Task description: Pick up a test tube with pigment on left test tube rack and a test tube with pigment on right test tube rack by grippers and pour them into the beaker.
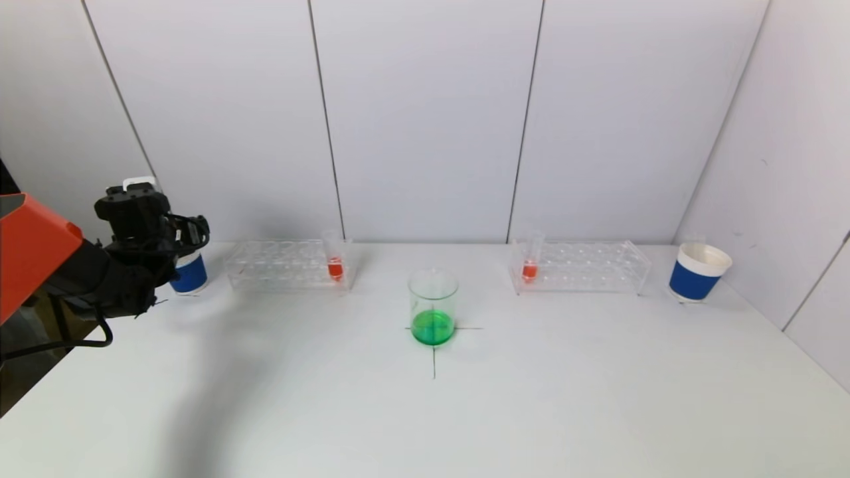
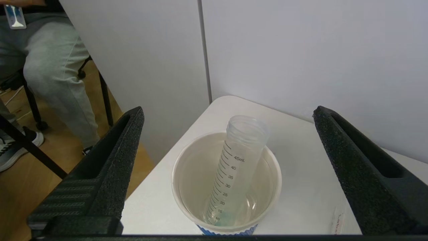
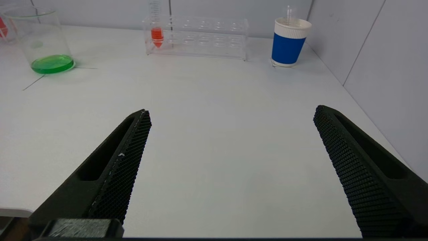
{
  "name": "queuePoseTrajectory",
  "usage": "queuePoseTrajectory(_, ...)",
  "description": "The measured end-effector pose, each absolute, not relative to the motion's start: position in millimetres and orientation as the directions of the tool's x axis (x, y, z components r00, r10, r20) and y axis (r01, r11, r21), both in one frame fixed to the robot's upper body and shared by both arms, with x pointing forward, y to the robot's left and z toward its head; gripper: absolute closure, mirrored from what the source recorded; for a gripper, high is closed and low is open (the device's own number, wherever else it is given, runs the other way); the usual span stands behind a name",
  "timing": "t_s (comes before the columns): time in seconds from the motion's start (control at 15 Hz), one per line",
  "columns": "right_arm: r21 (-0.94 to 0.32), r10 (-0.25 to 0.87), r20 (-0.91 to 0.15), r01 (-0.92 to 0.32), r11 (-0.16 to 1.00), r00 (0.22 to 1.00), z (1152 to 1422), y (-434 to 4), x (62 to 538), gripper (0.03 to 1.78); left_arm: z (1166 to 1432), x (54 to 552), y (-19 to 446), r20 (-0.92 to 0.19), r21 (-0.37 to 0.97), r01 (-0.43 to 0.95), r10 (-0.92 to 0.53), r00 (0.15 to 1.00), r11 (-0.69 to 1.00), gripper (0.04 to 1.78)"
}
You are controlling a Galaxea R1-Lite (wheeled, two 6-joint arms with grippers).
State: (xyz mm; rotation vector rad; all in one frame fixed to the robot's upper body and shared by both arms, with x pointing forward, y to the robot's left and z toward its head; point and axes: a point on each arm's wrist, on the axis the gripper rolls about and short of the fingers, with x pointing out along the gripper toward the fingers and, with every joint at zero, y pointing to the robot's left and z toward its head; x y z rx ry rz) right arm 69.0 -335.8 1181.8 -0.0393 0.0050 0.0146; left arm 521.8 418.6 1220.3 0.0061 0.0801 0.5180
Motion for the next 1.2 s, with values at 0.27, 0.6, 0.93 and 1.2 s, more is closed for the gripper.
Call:
queuePoseTrajectory(0.27,-0.039,0.015,-0.005,-0.015,0.999,1.000,1181.8,-335.8,69.0,0.04,1245.0,517.6,391.3,-0.029,0.009,-0.406,0.406,0.913,0.914,0.06)
queuePoseTrajectory(0.6,-0.039,0.015,-0.005,-0.015,0.999,1.000,1181.8,-335.8,69.0,0.04,1278.3,490.1,337.1,0.013,-0.009,-0.245,0.245,0.970,0.970,0.06)
queuePoseTrajectory(0.93,-0.039,0.015,-0.005,-0.015,0.999,1.000,1181.8,-335.8,69.0,0.04,1309.7,436.6,298.2,0.046,-0.013,-0.126,0.127,0.991,0.992,0.06)
queuePoseTrajectory(1.2,-0.039,0.015,-0.005,-0.015,0.999,1.000,1181.8,-335.8,69.0,0.04,1328.0,384.6,293.1,0.076,0.008,-0.105,0.104,0.992,0.994,0.06)
